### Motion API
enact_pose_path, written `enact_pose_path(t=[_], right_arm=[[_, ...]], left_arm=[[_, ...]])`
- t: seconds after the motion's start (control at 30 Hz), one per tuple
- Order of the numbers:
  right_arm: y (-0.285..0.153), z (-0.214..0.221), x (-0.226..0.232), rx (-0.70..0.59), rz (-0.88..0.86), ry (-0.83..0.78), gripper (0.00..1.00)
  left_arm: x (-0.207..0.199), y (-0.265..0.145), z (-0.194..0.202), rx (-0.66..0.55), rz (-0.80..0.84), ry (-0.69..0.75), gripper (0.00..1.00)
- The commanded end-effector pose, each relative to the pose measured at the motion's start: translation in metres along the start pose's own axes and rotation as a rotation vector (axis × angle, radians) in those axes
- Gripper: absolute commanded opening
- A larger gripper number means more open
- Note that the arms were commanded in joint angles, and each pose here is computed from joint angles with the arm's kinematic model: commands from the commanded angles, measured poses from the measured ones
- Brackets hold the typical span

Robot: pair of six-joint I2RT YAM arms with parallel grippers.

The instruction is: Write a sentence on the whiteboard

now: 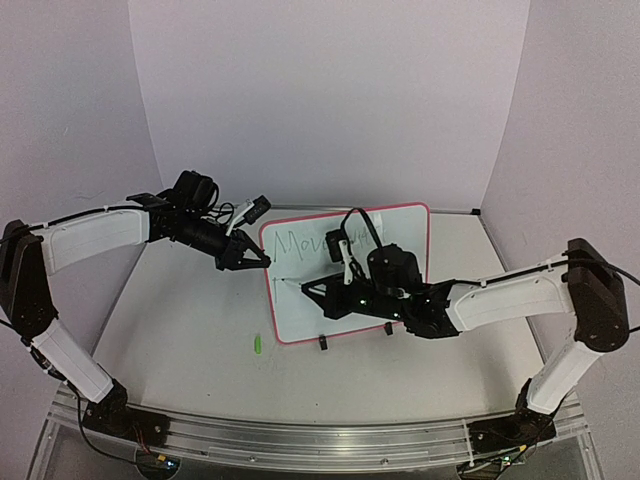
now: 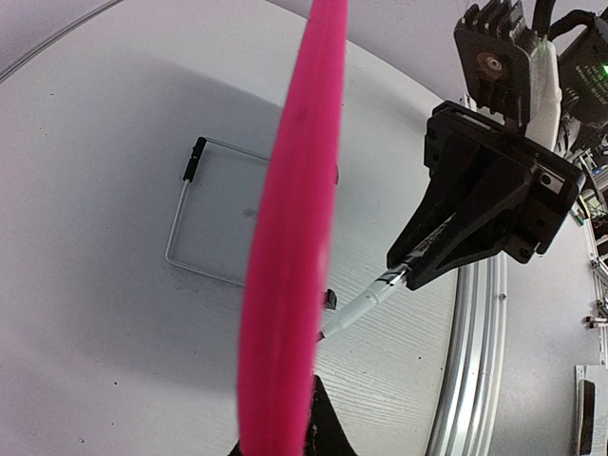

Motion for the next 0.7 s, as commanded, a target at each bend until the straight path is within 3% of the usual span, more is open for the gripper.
enact_pose_path(t=[0.0,0.67], right_arm=[[0.006,0.004,-0.004,0.012,0.005,0.019,0.0],[0.018,-0.002,0.0,0.007,-0.024,0.005,0.0]], left_arm=[[0.009,0.006,0.005,0.025,-0.056,0.013,0.0],[0.007,0.004,0.004,0.02,-0.059,0.02,0.0]])
Point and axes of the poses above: each gripper's point midway between its finger pads, its own y axis out along the fingers, its own x axis along the line the jaws close on, z = x × y, the point moved 8 cm from there along -y, back along the fingers, and after that the axes turned 15 degrees about -y, right-handed, at the moved point
